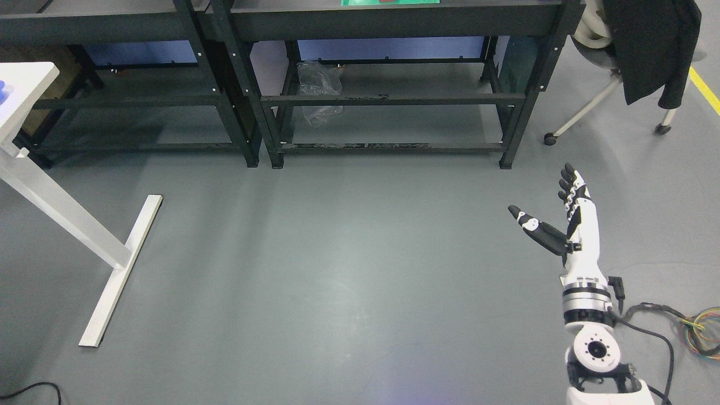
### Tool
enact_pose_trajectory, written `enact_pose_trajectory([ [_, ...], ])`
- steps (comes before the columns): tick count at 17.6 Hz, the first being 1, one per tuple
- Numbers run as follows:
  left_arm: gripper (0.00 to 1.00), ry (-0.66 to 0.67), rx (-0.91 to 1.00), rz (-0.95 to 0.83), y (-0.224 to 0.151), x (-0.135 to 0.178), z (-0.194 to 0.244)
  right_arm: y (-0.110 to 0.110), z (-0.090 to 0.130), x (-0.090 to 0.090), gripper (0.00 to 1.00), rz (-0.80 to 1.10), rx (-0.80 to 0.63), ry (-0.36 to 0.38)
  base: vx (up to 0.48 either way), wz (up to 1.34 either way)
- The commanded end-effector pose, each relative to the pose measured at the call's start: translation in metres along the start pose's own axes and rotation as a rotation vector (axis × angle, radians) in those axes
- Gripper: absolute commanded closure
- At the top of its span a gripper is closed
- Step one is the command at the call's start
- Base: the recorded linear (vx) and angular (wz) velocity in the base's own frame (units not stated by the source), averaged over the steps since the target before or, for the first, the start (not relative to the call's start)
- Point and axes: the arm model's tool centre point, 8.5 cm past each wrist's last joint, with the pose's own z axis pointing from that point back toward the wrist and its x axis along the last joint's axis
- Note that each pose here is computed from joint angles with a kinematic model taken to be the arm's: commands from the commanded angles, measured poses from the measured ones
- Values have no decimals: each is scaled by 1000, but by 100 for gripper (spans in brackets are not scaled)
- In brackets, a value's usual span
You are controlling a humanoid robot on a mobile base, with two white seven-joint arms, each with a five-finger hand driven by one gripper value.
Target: Pick pink block from left shelf to tray
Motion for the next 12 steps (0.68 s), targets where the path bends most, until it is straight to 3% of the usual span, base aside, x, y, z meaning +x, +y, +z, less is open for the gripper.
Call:
enact_pose_trajectory([
  [1, 0, 3, 15, -2, 10, -7, 2, -4, 0, -1, 0, 17, 1, -2, 0, 0],
  [12, 0, 3, 15, -2, 10, -7, 2, -3, 1, -1, 0, 35, 7, -2, 0, 0],
])
